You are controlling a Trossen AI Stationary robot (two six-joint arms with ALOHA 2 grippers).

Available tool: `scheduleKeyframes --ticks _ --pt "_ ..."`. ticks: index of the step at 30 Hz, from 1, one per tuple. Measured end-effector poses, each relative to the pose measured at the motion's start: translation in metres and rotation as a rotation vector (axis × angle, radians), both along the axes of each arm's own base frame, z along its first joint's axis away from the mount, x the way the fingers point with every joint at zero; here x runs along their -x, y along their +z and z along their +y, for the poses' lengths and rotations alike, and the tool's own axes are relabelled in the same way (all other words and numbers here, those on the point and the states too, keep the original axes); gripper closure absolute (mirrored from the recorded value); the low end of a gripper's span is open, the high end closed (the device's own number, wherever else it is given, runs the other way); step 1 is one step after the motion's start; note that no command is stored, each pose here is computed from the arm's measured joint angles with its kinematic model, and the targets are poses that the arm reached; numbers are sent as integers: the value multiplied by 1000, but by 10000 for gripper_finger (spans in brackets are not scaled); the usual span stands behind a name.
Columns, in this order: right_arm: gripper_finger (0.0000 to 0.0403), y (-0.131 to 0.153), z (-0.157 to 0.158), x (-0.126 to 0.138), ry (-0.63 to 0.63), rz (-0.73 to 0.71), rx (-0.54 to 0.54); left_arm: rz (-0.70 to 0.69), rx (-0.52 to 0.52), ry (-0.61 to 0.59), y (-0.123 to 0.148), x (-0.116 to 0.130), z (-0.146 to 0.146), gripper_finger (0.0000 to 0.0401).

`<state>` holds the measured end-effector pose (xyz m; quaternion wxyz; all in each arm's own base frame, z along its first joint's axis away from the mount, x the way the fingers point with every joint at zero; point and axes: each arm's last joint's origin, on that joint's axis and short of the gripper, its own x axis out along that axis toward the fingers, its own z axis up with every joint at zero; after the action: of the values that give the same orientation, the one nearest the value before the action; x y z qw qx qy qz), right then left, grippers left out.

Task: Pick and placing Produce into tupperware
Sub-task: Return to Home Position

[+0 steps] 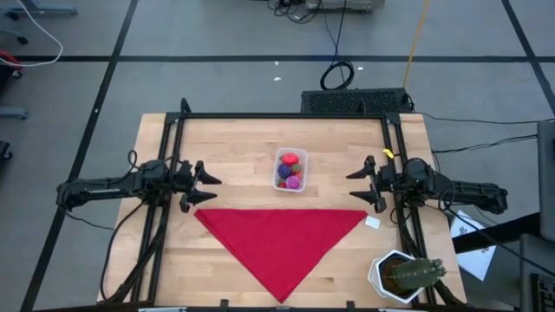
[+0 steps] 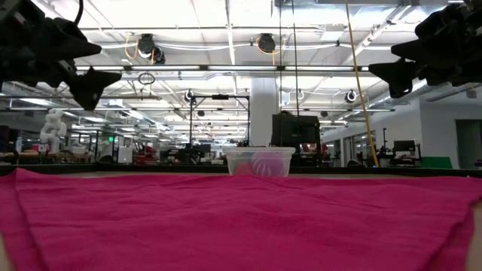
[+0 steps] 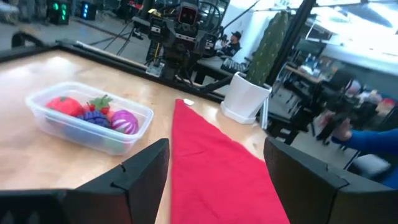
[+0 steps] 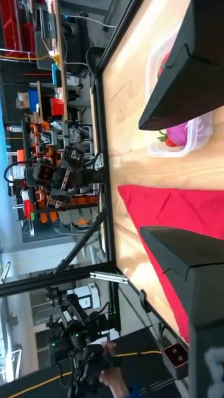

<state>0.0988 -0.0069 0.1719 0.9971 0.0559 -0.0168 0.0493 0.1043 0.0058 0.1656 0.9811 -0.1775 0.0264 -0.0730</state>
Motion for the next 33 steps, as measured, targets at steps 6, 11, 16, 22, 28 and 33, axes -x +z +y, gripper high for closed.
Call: scheduleKeyframes --ticks 6,11,16,22,28,33 --pt "149 0 0 0 0 -2 3 7 49 1 0 0 0 135" --pt "149 0 0 0 -1 -3 4 7 48 1 0 0 0 135" --pt "149 0 0 0 -1 -3 4 7 48 1 0 0 0 135" --pt "149 0 0 0 -1 -3 4 6 47 1 0 0 0 135" --pt "149 0 0 0 -1 -3 4 6 47 1 0 0 0 135" --pt "149 0 0 0 -1 -3 4 6 46 1 0 0 0 135"
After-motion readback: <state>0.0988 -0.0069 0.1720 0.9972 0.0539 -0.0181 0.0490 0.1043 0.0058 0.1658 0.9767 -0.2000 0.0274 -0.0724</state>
